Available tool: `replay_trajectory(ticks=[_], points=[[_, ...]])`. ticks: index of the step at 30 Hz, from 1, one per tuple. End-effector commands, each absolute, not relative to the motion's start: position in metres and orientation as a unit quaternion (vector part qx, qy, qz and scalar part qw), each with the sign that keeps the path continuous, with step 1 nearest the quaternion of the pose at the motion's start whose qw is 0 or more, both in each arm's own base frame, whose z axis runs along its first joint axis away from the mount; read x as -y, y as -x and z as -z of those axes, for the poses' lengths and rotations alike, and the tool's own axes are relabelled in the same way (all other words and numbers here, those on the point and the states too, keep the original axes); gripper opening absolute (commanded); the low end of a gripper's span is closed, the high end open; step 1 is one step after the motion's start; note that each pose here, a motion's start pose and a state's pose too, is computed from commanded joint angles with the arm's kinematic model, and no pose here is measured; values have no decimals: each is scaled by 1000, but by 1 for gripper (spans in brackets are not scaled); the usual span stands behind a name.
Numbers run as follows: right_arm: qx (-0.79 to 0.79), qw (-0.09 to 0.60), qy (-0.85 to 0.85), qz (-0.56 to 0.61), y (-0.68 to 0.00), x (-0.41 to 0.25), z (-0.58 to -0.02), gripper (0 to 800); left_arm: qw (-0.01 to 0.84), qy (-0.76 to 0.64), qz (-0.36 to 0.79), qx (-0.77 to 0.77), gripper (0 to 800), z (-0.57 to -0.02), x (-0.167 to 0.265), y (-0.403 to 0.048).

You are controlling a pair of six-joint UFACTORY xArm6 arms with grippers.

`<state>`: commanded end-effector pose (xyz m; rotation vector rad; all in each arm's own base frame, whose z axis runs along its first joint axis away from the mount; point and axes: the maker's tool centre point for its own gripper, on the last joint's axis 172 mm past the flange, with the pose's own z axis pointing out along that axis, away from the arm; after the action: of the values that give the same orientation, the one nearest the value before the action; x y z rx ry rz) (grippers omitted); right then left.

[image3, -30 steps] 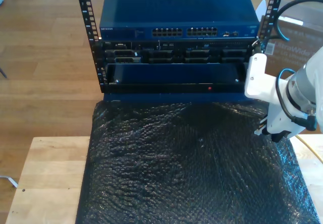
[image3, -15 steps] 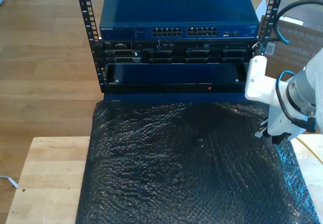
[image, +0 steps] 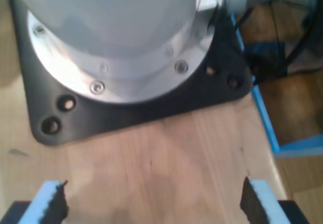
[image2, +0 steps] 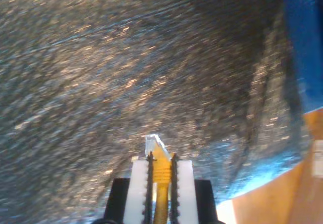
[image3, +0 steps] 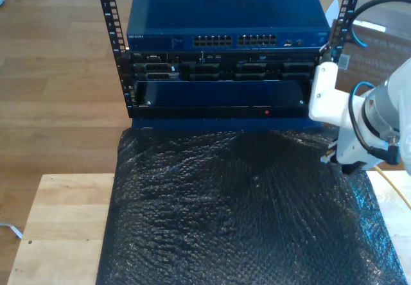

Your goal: Grab the cable and plug it in

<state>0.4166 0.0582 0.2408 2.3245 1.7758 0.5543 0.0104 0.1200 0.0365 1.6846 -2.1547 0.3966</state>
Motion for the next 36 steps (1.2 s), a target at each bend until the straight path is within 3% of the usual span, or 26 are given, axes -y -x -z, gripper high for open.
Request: replay_trajectory(ticks=[26,36], points=[[-640,255,-638,-344,-486,-91,-299,0,188,-605,-145,760,800,-33,-116,-11],[-627,276,-616,-388,-535,-105,-332,0,188,-605,-145,760,800,-33,-116,-11]])
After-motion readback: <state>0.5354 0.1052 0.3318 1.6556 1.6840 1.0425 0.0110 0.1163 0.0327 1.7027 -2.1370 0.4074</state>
